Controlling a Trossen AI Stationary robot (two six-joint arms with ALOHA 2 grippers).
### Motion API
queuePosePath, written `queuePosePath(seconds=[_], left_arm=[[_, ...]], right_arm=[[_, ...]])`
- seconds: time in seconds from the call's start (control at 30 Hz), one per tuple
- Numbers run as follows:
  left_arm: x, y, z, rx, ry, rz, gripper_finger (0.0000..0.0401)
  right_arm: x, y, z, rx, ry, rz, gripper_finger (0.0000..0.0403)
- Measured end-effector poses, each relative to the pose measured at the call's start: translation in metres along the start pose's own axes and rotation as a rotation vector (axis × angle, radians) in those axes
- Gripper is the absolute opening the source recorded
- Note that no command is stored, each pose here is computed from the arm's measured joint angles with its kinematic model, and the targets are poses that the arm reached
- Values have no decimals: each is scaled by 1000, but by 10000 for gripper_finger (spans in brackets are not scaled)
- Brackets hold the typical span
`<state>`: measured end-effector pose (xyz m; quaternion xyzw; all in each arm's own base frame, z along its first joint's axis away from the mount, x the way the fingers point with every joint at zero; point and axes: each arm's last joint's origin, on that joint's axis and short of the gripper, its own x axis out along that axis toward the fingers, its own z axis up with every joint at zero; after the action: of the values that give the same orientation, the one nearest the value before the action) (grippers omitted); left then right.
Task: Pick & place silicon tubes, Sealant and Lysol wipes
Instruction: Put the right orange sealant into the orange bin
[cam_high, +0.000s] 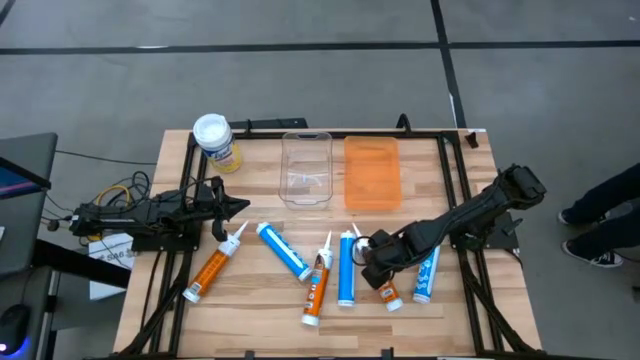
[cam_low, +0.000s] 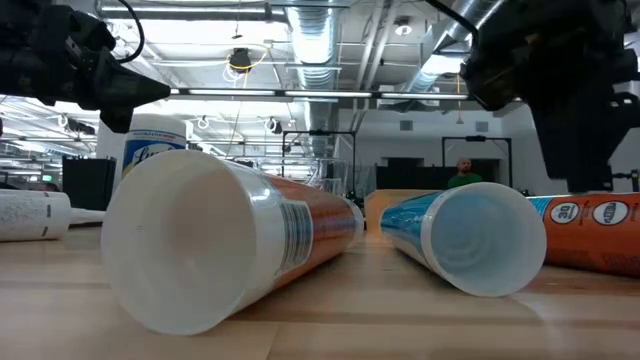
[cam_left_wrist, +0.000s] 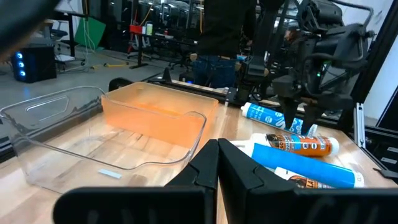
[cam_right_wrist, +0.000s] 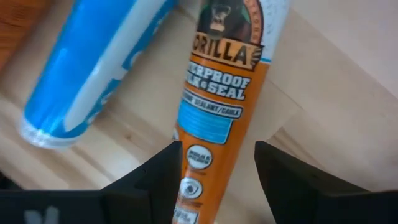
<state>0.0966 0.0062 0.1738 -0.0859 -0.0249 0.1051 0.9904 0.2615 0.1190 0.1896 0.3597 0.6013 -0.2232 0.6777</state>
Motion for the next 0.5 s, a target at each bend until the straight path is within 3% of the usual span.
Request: queuePosePath(seconds=[0.27, 0.5], left_arm=[[0, 0, 0, -1, 0, 0, 0], [0, 0, 0, -2, 1, 0, 0]], right_arm=[[0, 2, 1, 4, -2, 22, 174], [0, 2, 0, 1, -3, 21, 223]])
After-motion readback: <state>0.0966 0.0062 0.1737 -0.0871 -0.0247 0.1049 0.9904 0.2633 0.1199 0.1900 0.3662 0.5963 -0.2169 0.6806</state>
